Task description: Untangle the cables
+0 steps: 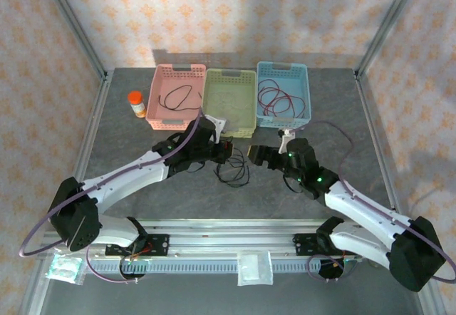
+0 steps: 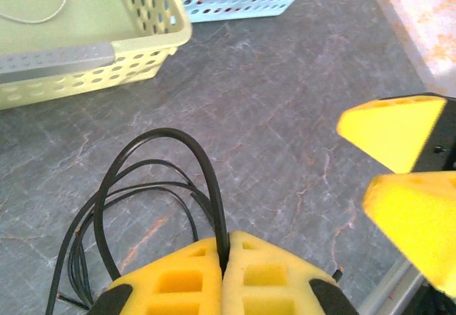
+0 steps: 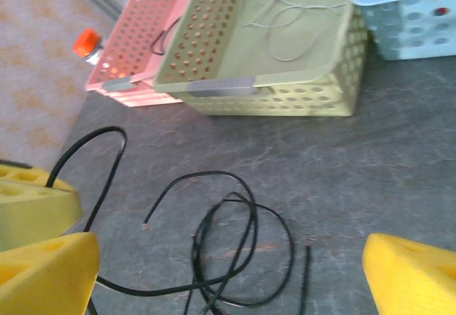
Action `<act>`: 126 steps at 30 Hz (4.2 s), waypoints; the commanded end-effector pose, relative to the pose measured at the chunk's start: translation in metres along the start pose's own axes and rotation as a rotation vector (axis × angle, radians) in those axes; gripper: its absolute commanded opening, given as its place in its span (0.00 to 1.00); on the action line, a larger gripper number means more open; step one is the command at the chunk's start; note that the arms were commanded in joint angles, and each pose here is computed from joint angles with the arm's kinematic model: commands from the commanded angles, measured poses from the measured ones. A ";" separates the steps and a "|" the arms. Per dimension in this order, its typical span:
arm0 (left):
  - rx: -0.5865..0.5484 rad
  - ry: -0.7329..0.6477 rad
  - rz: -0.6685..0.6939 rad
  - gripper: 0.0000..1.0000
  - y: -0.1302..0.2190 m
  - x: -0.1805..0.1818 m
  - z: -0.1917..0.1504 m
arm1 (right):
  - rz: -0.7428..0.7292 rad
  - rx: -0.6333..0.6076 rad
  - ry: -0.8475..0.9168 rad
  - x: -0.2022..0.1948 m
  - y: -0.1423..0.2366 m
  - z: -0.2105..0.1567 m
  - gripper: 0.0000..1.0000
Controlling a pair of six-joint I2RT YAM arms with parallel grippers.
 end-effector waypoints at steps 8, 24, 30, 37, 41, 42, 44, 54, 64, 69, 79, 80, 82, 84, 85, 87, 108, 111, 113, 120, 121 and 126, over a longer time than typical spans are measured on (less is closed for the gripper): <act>-0.070 -0.081 -0.166 0.00 0.032 -0.039 0.031 | 0.114 0.044 0.028 0.013 -0.022 -0.005 0.95; -0.214 -0.122 -0.272 0.00 0.084 -0.078 0.081 | -0.054 0.138 -0.066 -0.017 -0.059 -0.029 0.88; -0.293 -0.130 -0.310 0.00 0.110 -0.093 0.104 | -0.123 0.161 -0.087 -0.028 -0.064 -0.036 0.86; -0.404 -0.112 -0.303 0.00 0.143 -0.094 0.131 | -0.208 0.159 -0.101 -0.040 -0.062 -0.039 0.85; -0.492 -0.079 -0.321 0.00 0.169 -0.089 0.149 | -0.212 0.156 -0.105 -0.041 -0.062 -0.039 0.85; -0.510 -0.072 -0.334 0.00 0.174 -0.088 0.153 | -0.214 0.157 -0.105 -0.042 -0.062 -0.039 0.85; -0.543 -0.056 -0.349 0.00 0.183 -0.083 0.160 | -0.219 0.158 -0.105 -0.043 -0.062 -0.040 0.85; -0.545 -0.017 -0.106 0.00 0.177 -0.038 0.177 | -0.169 0.091 -0.056 -0.025 -0.049 -0.019 0.85; -0.548 0.078 0.222 0.00 0.152 0.042 0.183 | -0.033 -0.088 0.133 0.046 -0.018 0.029 0.86; -0.542 0.119 0.320 0.00 0.138 0.077 0.186 | 0.038 -0.145 0.211 0.082 -0.011 0.044 0.87; -0.534 0.207 0.531 0.00 0.112 0.149 0.194 | 0.079 -0.263 0.260 0.116 -0.005 0.081 0.90; -0.530 0.214 0.547 0.00 0.108 0.155 0.194 | 0.077 -0.271 0.260 0.116 -0.003 0.083 0.90; -0.516 0.226 0.589 0.00 0.099 0.172 0.197 | 0.073 -0.278 0.268 0.116 -0.001 0.084 0.90; -0.498 0.236 0.617 0.00 0.088 0.186 0.200 | 0.064 -0.276 0.270 0.114 0.000 0.083 0.90; -0.485 0.242 0.628 0.00 0.082 0.193 0.202 | 0.063 -0.272 0.270 0.113 0.001 0.082 0.90; -0.468 0.247 0.643 0.00 0.070 0.206 0.207 | 0.059 -0.269 0.266 0.111 0.003 0.080 0.90; -0.292 0.292 0.845 0.21 -0.028 0.305 0.189 | 0.083 -0.203 0.224 0.092 0.022 0.053 0.91; -0.297 0.295 0.822 0.36 -0.026 0.301 0.189 | 0.047 -0.187 0.223 0.088 0.022 0.052 0.92; -0.312 0.292 0.802 0.43 -0.021 0.295 0.190 | -0.002 -0.159 0.220 0.082 0.019 0.050 0.91; -0.336 0.266 0.703 0.59 0.008 0.255 0.192 | -0.175 -0.040 0.224 0.059 0.011 0.036 0.87; -0.335 0.256 0.686 0.60 0.012 0.246 0.191 | -0.190 -0.028 0.225 0.056 0.011 0.034 0.87; -0.343 0.171 0.543 0.61 0.025 0.178 0.165 | -0.278 0.084 0.234 0.044 0.004 0.020 0.83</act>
Point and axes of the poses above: each hand's point on the last joint's axis, 136 mm out from that joint toward the fingers, its own y axis back along the fingers, its own x axis along the line the jaws close on, z = x × y, the point moved 5 cm from there along y, back along the fingers, and after that the axes turned 1 degree about -y, right-handed, at the moved point
